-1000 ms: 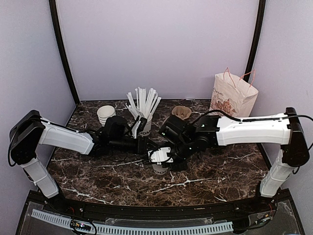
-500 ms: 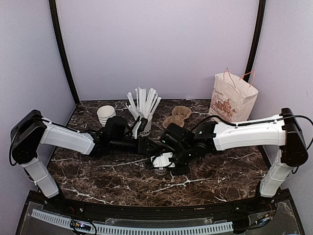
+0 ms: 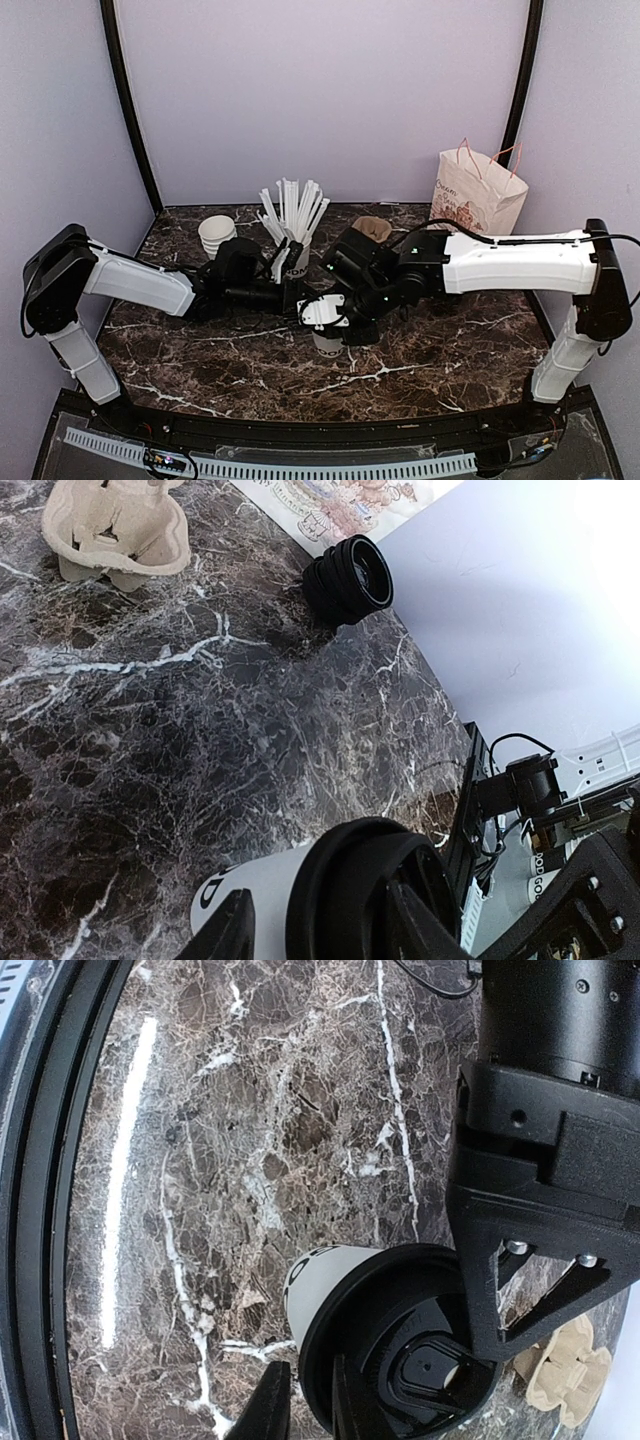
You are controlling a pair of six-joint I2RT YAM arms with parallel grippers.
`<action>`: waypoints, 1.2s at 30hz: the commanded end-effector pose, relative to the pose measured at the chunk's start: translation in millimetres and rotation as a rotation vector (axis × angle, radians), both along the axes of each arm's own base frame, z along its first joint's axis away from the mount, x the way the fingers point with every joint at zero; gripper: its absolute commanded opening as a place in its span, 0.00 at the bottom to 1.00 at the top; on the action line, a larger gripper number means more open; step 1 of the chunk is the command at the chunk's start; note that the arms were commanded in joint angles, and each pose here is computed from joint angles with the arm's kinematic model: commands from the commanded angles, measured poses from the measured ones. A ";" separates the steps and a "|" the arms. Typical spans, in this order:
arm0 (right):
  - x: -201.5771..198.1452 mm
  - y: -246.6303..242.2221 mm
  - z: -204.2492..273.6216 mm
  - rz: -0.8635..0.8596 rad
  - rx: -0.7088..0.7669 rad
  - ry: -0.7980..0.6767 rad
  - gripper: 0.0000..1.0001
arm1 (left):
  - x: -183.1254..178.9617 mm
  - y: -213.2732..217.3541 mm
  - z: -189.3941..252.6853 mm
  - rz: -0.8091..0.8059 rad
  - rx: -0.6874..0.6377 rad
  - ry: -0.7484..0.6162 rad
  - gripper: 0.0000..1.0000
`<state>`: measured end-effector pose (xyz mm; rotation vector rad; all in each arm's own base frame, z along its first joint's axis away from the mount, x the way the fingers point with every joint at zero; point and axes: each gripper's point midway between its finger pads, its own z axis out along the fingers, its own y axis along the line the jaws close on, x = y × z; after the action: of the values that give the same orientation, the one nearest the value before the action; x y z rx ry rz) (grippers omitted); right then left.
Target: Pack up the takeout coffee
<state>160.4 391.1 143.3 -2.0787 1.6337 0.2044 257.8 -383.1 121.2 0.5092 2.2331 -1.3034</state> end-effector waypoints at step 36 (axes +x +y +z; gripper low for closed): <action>-21.9 -75.2 -144.4 -0.032 -0.456 0.051 0.10 | -32.6 35.6 -74.2 0.011 0.191 0.176 0.44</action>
<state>175.0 418.9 120.7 -1.9697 1.5449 0.0821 254.2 -380.9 116.0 0.5082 2.2382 -1.3122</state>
